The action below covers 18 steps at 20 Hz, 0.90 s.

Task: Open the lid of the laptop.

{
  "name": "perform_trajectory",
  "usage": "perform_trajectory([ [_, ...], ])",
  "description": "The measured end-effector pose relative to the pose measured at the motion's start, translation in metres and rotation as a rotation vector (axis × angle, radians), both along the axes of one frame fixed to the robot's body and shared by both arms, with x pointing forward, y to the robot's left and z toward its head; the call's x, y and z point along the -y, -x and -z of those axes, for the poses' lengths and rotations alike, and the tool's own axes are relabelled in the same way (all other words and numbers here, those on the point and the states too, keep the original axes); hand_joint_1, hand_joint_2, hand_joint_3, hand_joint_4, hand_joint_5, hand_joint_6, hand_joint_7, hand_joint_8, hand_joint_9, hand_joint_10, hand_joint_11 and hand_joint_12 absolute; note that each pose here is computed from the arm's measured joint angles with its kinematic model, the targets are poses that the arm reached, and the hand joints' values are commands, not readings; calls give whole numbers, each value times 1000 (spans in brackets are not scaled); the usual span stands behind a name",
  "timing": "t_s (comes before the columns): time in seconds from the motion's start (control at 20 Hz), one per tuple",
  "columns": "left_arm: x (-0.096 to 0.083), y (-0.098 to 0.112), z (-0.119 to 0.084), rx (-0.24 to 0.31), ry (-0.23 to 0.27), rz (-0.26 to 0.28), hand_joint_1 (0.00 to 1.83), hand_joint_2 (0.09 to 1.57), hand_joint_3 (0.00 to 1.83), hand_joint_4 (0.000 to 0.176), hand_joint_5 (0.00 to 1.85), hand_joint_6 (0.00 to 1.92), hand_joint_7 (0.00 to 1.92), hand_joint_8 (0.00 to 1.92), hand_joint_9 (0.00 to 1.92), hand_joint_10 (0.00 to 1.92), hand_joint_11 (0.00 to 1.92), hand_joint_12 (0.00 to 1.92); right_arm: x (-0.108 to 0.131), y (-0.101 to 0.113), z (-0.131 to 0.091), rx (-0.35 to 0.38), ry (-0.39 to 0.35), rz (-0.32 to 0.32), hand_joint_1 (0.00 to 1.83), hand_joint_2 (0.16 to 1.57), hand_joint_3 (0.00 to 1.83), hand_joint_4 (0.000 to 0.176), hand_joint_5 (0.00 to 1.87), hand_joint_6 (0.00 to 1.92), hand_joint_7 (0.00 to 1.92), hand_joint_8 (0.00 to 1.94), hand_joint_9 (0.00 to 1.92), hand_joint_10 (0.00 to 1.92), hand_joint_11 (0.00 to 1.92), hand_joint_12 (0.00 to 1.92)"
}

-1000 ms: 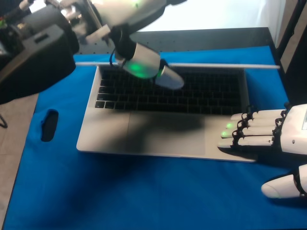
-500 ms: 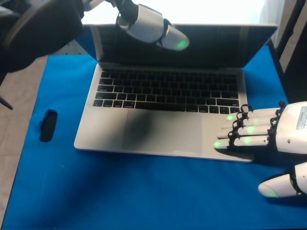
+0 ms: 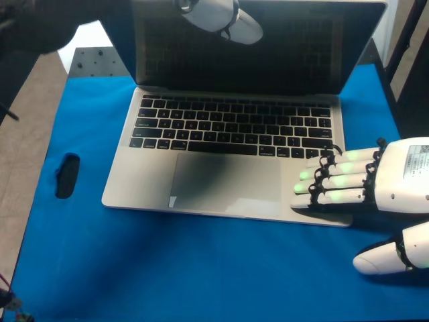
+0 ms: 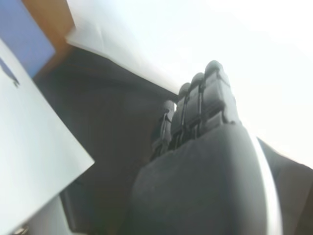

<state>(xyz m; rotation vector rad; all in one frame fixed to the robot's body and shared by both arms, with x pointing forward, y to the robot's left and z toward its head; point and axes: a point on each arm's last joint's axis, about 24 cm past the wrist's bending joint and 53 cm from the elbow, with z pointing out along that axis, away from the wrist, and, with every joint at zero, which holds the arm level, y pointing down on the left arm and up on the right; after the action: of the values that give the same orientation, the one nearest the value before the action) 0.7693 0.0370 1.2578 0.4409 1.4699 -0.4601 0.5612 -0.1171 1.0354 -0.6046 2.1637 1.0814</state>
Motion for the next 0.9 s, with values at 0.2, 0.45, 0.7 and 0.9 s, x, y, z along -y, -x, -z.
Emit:
perform_trajectory([
  [0.2,-10,-20,5,-50,17,-43,621,935,0,174,0,0,0,0,0,0,0,0,-9,-2,-2,24,0,-28,0,1292,0,0,99,5,65,7,2,0,0,0],
  [0.45,-24,-47,12,-128,66,-95,633,894,0,176,0,0,0,0,0,0,0,0,-15,-4,3,-48,-16,-38,0,1277,0,0,129,14,94,14,18,7,0,0],
  [0.7,-34,-57,16,-138,24,-136,644,900,0,176,0,0,0,0,0,0,0,0,-23,-6,-3,-18,-7,-74,0,1282,0,0,135,9,83,4,10,1,0,0],
  [0.9,-37,-73,15,-145,-7,-168,677,897,0,176,0,0,0,0,0,0,0,0,-30,-8,-8,19,22,-118,52,1292,1,0,126,3,70,0,0,0,0,0],
])
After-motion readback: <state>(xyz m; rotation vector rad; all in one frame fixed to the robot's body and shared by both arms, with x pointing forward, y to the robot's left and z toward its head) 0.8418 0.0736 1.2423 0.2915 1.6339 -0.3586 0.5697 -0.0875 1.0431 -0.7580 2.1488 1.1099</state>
